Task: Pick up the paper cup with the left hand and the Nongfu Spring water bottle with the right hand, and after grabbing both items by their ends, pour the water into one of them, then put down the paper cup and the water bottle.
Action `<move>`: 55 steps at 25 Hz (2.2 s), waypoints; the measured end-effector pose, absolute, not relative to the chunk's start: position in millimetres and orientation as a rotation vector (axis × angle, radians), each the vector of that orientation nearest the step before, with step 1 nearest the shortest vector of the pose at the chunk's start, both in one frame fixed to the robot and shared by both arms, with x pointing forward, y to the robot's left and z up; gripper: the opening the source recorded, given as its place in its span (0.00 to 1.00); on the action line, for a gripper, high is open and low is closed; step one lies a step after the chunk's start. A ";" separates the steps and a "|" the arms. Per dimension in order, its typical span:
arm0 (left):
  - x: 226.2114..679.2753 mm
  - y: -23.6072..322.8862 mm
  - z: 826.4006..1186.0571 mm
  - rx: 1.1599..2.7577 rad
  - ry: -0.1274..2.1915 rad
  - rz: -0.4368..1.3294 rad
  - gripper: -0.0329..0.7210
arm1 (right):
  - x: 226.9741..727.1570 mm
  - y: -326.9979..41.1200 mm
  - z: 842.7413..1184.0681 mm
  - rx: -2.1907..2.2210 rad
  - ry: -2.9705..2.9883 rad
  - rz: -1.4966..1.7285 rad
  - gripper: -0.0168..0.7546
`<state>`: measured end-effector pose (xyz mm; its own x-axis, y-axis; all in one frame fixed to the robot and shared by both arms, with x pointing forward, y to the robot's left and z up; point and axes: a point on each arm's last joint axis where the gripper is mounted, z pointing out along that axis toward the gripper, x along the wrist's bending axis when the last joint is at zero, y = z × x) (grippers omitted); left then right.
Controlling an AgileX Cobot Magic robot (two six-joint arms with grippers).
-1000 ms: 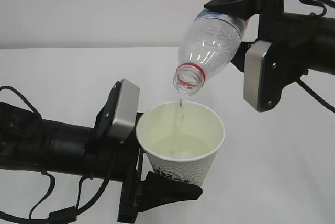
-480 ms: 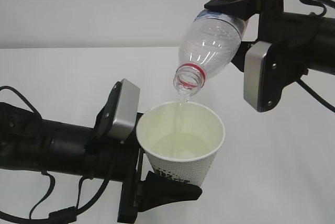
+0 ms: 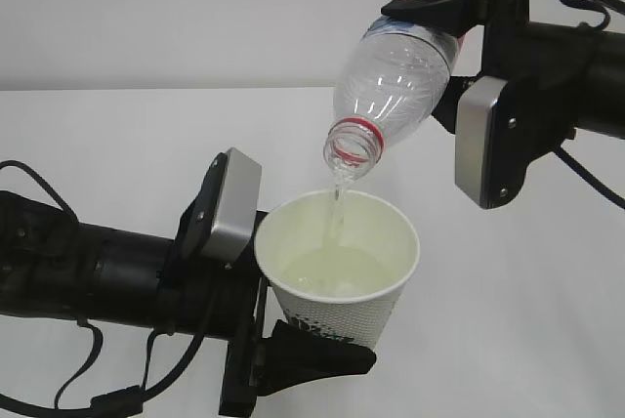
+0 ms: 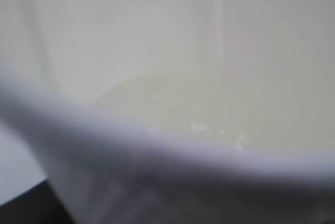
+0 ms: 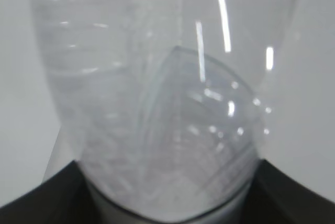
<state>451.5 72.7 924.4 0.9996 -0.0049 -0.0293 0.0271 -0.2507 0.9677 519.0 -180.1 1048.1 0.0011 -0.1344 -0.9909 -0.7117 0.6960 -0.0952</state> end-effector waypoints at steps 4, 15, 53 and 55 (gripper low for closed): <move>451.6 72.7 924.2 1.826 0.017 -0.029 0.74 | 519.0 -180.1 1048.1 -0.723 1.530 0.522 0.64; 451.5 72.7 924.2 1.826 0.016 -0.029 0.74 | 519.0 -180.1 1048.1 -0.723 1.530 0.522 0.64; 451.2 72.8 924.1 1.828 0.013 -0.031 0.74 | 519.3 -180.3 1048.4 -0.730 1.522 0.508 0.64; 451.2 72.8 924.1 1.828 0.013 -0.031 0.74 | 519.2 -180.3 1048.4 -0.730 1.521 0.508 0.64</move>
<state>451.2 72.8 924.1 0.9996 -0.0077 -0.0279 0.0250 -0.2545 0.9668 519.2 -180.3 1048.4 0.0142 -0.1427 -0.9897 -0.7089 0.6966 -0.1106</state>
